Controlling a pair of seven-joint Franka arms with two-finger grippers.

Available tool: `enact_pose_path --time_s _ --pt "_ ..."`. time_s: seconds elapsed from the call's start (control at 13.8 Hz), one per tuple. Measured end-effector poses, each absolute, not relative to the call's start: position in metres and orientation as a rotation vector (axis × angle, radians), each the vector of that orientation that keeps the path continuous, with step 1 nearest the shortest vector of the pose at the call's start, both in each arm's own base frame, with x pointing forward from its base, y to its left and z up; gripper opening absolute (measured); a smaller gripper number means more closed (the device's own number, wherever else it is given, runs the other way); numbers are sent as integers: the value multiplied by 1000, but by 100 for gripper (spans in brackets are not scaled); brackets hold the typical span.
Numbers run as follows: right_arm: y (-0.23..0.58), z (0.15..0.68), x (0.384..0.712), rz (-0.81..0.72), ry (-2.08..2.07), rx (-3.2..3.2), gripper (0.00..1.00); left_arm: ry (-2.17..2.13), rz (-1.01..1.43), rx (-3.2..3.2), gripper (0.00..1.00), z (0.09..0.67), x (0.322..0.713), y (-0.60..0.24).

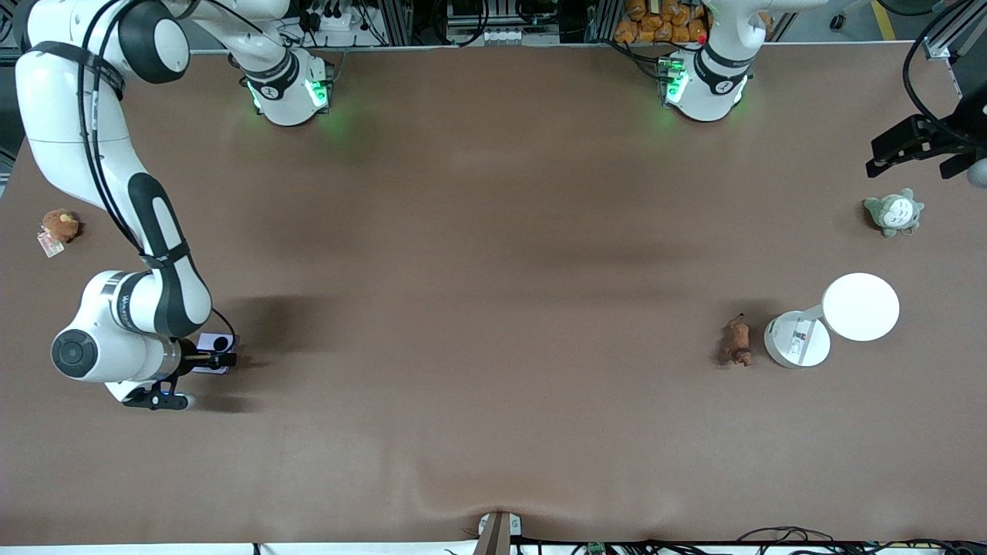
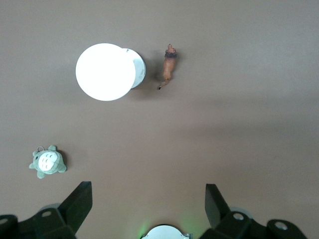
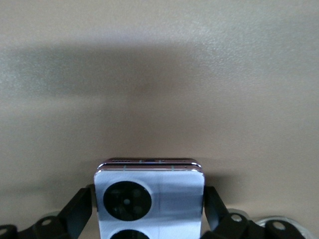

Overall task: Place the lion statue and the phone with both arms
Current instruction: 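Carry the phone toward the glass cup while the left gripper withdraws, then lower the phone beside the glass cup and open the right gripper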

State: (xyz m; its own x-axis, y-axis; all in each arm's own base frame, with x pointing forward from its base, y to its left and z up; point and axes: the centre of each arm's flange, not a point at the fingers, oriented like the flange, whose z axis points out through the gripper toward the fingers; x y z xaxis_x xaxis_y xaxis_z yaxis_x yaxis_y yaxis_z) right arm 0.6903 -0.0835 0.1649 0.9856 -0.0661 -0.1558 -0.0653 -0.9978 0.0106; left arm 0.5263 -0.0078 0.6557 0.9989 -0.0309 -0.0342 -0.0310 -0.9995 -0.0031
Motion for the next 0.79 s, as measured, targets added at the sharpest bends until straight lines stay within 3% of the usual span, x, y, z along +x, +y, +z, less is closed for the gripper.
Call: enact_pose_path --time_s 0.36,0.79 --pt "-77 182 702 -180 -70 3118 100 23 59 -3138 100 655 526 -3" --pt "-69 281 729 18 -32 3100 100 -48 67 -3136 100 654 526 -4"
